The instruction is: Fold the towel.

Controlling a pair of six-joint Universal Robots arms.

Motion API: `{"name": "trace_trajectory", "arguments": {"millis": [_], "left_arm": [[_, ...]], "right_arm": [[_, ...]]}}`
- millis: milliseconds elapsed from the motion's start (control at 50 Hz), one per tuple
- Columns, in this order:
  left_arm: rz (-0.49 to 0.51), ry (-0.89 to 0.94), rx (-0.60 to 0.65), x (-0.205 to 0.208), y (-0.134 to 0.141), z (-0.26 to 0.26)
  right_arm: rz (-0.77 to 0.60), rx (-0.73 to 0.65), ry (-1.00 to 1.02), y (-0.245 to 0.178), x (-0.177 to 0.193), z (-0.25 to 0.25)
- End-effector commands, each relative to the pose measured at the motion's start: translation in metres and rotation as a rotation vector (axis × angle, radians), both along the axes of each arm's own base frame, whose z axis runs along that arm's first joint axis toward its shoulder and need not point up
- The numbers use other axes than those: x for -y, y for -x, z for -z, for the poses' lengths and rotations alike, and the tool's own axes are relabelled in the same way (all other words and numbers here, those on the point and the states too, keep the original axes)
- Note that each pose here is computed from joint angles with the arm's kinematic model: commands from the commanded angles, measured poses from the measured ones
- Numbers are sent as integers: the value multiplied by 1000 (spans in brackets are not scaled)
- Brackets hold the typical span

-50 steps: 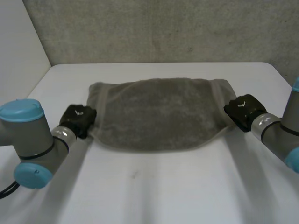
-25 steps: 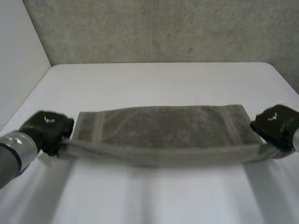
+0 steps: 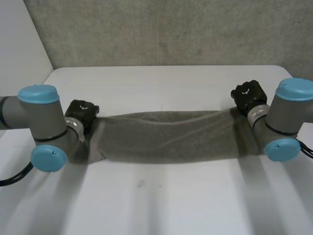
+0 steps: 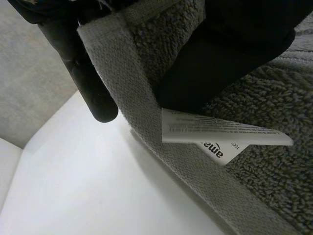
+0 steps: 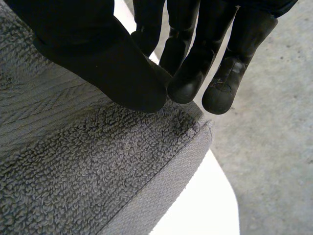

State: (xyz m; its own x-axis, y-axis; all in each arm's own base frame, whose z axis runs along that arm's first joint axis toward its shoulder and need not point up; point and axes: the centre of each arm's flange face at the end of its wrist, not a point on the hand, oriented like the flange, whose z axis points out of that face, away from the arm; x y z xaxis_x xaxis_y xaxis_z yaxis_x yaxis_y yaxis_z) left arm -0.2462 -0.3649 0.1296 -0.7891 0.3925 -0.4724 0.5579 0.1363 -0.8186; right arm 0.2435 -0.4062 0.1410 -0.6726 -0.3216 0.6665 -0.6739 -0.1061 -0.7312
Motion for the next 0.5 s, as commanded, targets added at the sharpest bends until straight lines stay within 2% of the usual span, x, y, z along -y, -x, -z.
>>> {"name": "trace_trajectory", "arguments": {"millis": [20,380,500], "left_arm": [[-12,53,-11,16,3,1],[7,122,-41,18,17,-3],[10,114,-70,11,19,-8]], "right_arm": [[11,6,47,-4,18,9],[0,25,124,-11,34,11],[15,94,182,-7,30,-30]]}}
